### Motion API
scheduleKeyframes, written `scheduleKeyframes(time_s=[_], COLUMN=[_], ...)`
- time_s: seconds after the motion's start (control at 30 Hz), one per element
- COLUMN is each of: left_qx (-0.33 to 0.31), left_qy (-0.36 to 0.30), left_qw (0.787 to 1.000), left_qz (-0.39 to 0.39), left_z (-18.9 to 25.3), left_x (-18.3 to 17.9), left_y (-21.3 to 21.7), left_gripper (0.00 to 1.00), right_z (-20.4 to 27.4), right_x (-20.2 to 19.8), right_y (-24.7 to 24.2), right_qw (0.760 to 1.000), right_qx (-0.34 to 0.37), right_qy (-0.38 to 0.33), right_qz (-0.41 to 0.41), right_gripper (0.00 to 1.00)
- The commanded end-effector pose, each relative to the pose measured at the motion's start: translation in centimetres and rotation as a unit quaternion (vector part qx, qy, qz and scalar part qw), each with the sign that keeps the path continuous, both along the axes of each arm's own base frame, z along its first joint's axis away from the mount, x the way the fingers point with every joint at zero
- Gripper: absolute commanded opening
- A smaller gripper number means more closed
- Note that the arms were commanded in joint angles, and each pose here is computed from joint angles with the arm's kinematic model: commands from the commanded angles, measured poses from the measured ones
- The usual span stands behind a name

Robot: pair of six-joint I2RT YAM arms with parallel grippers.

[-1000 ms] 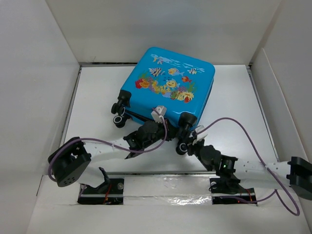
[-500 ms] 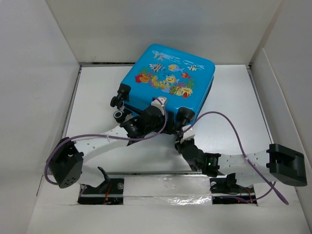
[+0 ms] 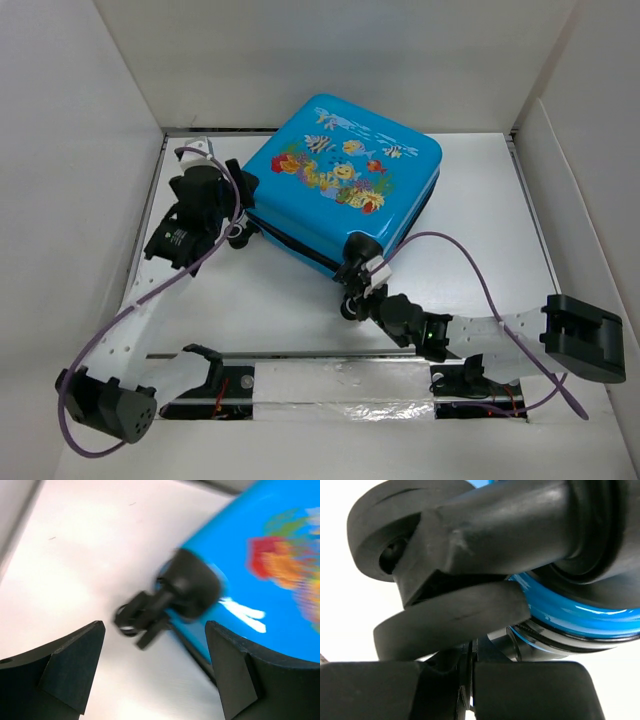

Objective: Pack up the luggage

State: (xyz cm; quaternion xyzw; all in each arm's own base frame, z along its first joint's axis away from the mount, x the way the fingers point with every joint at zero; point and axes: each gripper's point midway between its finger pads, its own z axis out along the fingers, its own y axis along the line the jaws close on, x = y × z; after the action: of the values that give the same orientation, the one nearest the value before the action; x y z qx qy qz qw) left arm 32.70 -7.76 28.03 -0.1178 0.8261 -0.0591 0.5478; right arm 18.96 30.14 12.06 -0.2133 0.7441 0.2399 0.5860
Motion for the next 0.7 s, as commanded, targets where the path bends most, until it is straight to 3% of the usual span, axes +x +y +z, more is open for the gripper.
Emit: scheduleKeyframes(time_s=[0.0, 0.13, 0.3, 0.43, 0.57, 0.67], left_qx=[0.087, 0.124, 0.138, 0.163, 0.157, 0.152], left_qy=[0.088, 0.095, 0.123, 0.136, 0.155, 0.166], left_qw=[0.992, 0.987, 0.982, 0.977, 0.973, 0.971], left_qz=[0.003, 0.034, -0.042, -0.035, -0.072, -0.082], left_z=[-3.4, -2.7, -4.5, -5.7, -7.5, -8.3], left_x=[-0.4, 1.3, 3.3, 4.2, 4.6, 4.3], left_y=[2.8, 4.5, 2.7, 3.2, 2.0, 1.6], left_gripper=[0.80, 0.83, 0.87, 0.89, 0.88, 0.81], right_z=[3.7, 4.2, 4.8, 4.7, 4.4, 4.3], right_x=[-2.4, -2.2, -2.6, -2.9, -3.1, -3.2], right_y=[3.1, 2.6, 2.5, 2.3, 2.1, 2.1], right_qw=[0.992, 0.991, 0.988, 0.987, 0.986, 0.986], right_qx=[0.087, 0.092, 0.101, 0.106, 0.106, 0.105], right_qy=[-0.013, -0.017, -0.020, -0.019, -0.017, -0.016], right_qz=[0.092, 0.100, 0.116, 0.122, 0.125, 0.126], right_gripper=[0.00, 0.00, 0.00, 0.00, 0.00, 0.00])
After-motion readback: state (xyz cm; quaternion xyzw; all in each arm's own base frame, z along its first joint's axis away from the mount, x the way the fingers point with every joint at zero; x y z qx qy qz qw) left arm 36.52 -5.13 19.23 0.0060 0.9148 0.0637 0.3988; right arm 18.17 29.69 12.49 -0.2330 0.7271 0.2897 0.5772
